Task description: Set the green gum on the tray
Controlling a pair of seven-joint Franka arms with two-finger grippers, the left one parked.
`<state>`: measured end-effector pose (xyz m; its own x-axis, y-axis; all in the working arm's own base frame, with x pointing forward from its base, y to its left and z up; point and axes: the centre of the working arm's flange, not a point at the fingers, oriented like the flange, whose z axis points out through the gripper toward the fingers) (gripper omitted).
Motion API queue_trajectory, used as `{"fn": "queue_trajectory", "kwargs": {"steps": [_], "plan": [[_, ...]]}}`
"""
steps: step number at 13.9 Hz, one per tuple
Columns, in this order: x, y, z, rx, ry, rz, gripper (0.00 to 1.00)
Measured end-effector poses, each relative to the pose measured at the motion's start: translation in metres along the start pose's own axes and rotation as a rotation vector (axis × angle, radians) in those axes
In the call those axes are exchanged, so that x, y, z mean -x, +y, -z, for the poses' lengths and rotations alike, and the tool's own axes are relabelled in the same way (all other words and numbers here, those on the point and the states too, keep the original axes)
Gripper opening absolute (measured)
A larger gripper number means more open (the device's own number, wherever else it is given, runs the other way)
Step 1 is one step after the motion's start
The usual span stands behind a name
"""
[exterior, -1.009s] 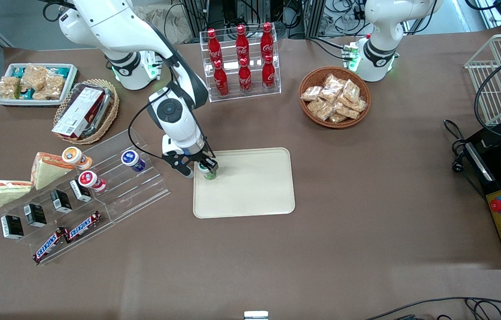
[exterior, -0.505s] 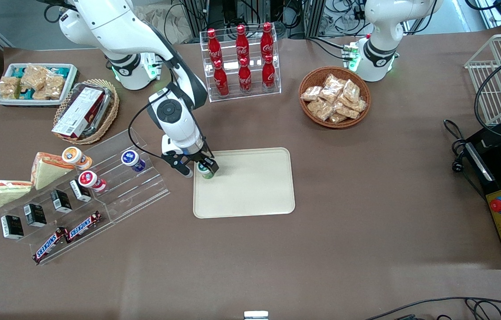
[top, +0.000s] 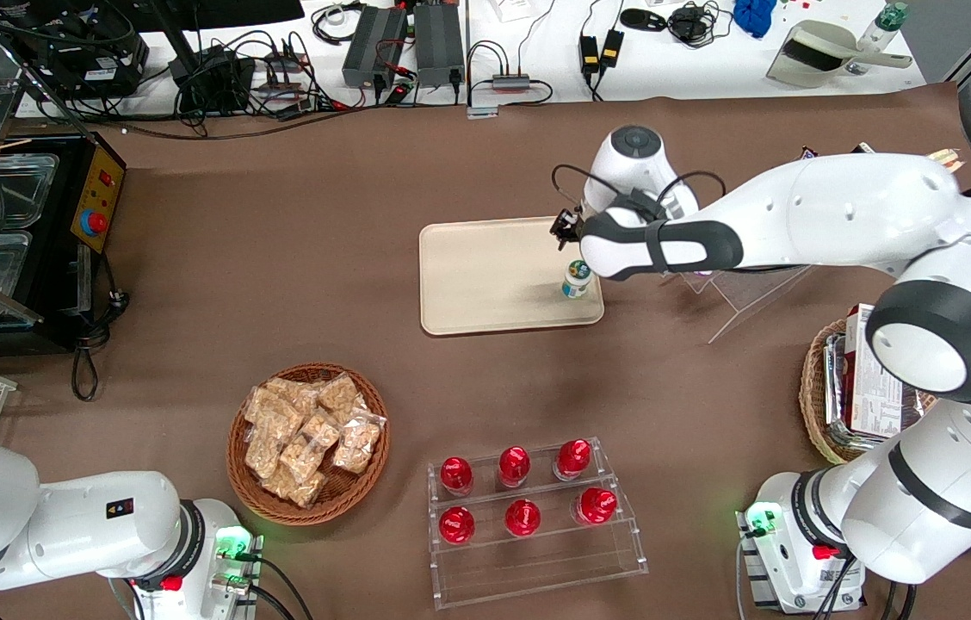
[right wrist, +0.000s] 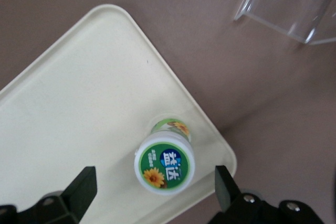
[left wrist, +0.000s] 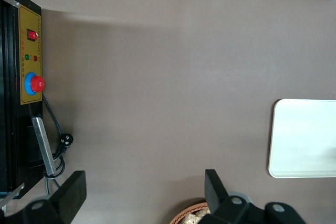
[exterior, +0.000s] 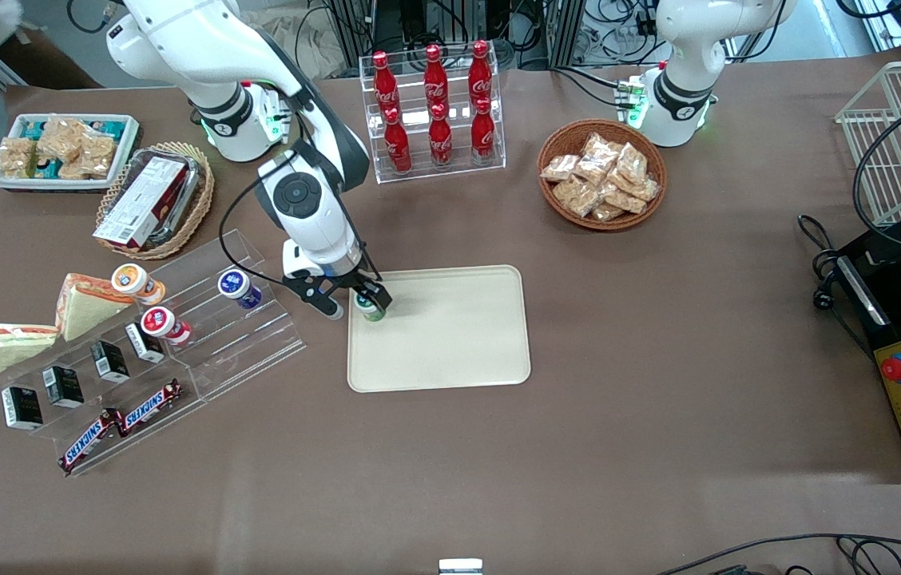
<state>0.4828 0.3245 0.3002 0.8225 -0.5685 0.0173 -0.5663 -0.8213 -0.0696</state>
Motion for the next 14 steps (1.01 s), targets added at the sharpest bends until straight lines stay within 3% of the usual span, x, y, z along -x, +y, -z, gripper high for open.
{"fn": "queue_trajectory", "kwargs": {"steps": [4, 7, 10, 14], "plan": [[-0.013, -0.006, 0.1, 0.086, -0.017, 0.097, 1.0], [-0.038, -0.001, 0.194, 0.121, -0.046, 0.177, 1.0], [-0.077, 0.021, 0.279, 0.085, -0.044, 0.309, 1.0], [-0.163, 0.097, 0.324, 0.052, 0.0, 0.5, 1.0]]}}
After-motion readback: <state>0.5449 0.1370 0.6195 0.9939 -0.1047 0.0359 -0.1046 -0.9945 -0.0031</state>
